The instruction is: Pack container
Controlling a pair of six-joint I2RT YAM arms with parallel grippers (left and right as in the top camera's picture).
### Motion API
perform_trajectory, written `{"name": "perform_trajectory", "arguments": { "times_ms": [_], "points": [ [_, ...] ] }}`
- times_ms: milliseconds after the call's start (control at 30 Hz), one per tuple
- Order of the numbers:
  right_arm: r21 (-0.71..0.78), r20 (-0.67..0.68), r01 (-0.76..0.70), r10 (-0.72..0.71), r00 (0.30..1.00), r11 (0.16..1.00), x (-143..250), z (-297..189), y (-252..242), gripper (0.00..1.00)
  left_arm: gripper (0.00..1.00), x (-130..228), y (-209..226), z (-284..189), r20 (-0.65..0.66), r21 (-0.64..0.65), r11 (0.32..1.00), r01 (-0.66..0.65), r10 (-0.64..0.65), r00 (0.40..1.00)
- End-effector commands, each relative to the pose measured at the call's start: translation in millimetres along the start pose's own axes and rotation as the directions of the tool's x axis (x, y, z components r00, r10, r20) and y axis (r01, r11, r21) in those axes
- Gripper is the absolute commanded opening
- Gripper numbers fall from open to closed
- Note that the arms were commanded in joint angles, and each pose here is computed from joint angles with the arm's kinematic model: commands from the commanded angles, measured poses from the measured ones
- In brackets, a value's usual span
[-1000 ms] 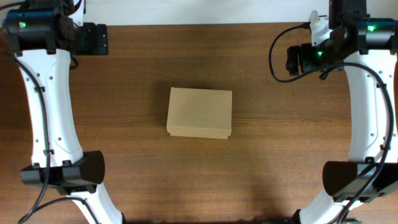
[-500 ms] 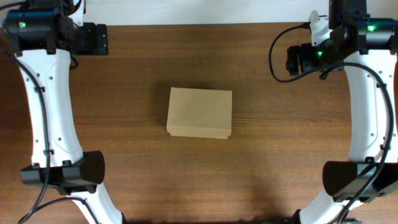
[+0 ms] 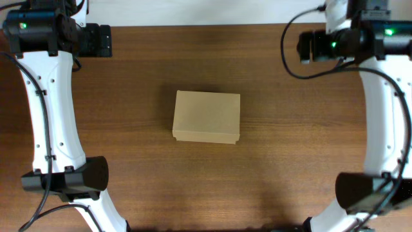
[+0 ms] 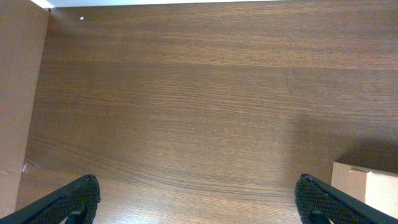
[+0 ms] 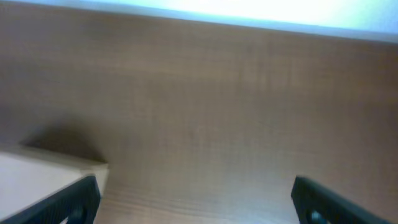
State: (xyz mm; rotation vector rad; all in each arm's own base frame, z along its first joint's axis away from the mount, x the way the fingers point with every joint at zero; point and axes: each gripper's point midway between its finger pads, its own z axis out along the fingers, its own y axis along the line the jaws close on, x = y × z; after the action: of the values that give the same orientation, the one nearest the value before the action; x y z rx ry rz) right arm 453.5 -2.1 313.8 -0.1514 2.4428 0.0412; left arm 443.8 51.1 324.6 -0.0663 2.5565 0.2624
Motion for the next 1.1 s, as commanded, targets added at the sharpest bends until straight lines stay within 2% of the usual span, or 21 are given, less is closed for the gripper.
{"name": "perform_trajectory", "arguments": {
  "times_ms": [0, 233, 467, 567, 800, 1067],
  "points": [
    [-0.022, 0.217, 0.021, -0.016, 0.976, 1.0, -33.1, -70.3, 11.4, 0.99, 1.0, -3.5, 5.3, -15.9, 0.038, -0.008, 1.0, 0.008, -0.008, 0.999],
    [0.012, 0.415, 0.043, -0.045, 0.909, 0.999, -38.3, -153.0, 18.9, 0.99, 1.0, -3.5, 5.3, -15.9, 0.038, -0.008, 1.0, 0.008, -0.008, 0.999],
    [0.029, 0.578, 0.068, -0.072, 0.813, 0.997, 1.6, -189.6, 31.3, 0.99, 1.0, -3.5, 5.3, -15.9, 0.038, -0.008, 1.0, 0.008, -0.008, 0.999],
    [0.028, 0.618, 0.079, -0.079, 0.782, 0.997, 33.0, -188.3, 37.6, 0.99, 1.0, -3.5, 5.3, -15.9, 0.038, -0.008, 1.0, 0.008, -0.008, 0.999],
    [0.033, 0.647, 0.084, -0.085, 0.757, 0.996, 122.6, -163.9, 47.6, 0.99, 1.0, -3.5, 5.3, -15.9, 0.038, -0.008, 1.0, 0.008, -0.008, 0.999],
    [0.034, 0.708, 0.105, -0.098, 0.7, 0.994, 189.4, -129.8, 57.2, 0.99, 1.0, -3.5, 5.3, -15.9, 0.038, -0.008, 1.0, 0.008, -0.008, 0.999]
  ]
}}
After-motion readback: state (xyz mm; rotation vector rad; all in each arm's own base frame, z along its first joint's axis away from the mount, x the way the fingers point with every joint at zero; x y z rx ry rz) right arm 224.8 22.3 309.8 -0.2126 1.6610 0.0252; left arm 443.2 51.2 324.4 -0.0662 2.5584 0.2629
